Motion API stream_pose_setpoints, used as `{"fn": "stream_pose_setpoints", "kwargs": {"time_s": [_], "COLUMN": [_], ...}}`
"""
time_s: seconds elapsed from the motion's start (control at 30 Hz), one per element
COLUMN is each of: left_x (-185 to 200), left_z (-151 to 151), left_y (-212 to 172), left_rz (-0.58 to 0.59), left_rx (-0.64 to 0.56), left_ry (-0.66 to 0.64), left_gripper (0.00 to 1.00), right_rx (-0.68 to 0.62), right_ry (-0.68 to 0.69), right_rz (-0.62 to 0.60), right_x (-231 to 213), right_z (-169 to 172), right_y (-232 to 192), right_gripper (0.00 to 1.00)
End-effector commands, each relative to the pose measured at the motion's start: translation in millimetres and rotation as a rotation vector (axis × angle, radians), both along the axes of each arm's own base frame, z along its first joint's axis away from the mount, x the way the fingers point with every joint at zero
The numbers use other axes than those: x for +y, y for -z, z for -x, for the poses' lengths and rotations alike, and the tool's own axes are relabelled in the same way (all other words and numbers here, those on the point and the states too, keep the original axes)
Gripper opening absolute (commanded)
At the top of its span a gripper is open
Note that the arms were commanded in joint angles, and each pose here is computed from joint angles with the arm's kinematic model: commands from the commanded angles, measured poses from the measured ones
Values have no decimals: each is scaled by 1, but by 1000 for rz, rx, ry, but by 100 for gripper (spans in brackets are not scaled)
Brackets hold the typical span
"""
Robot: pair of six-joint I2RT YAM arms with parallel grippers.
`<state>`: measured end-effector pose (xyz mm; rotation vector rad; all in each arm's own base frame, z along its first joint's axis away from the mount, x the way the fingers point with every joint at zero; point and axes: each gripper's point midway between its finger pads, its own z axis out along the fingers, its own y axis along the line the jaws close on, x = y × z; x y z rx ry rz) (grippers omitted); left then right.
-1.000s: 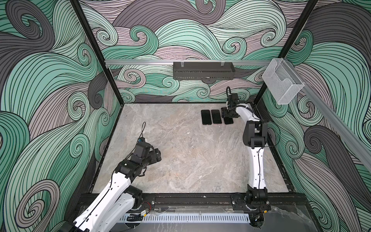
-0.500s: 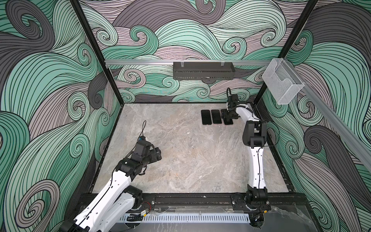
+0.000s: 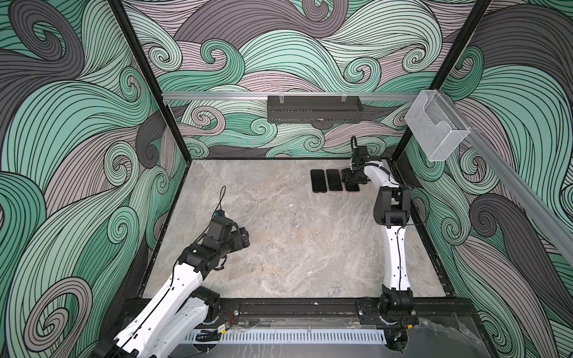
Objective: Put the phone into the phone case
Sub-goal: 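Lower the cased phone next to the pink-cased phone and open the right gripper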
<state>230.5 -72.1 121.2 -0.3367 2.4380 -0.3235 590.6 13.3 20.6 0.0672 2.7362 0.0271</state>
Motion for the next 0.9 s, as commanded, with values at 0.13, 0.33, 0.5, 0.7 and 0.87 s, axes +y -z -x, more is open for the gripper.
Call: {"fn": "stream_pose_setpoints", "kwargs": {"time_s": [0.13,0.33,0.5,0.7,0.87], "left_x": [1,1,3,4,15], "left_z": [-5,-12,-15,-24,-41], "left_y": [-3,-3,-1,-14,-23], "left_rz": [-4,-25,-68,-93,-178], "left_rx": [1,2,22,-24,-60], "left_ry": [-6,-7,11,18,-19], "left_gripper": [91,91,91,92,93], "right_rx": [-31,-70,-85,-100,-130], "right_ry": [16,-1,-9,-20,-63], "right_rz": [-34,-45,-49,-58,-68], "right_x": [-2,0,2,3,8], "right_z": [-6,-8,-7,-4,5], "right_y": [-14,-37,-48,-61,-88], "right_gripper": [68,79,84,90,92]}}
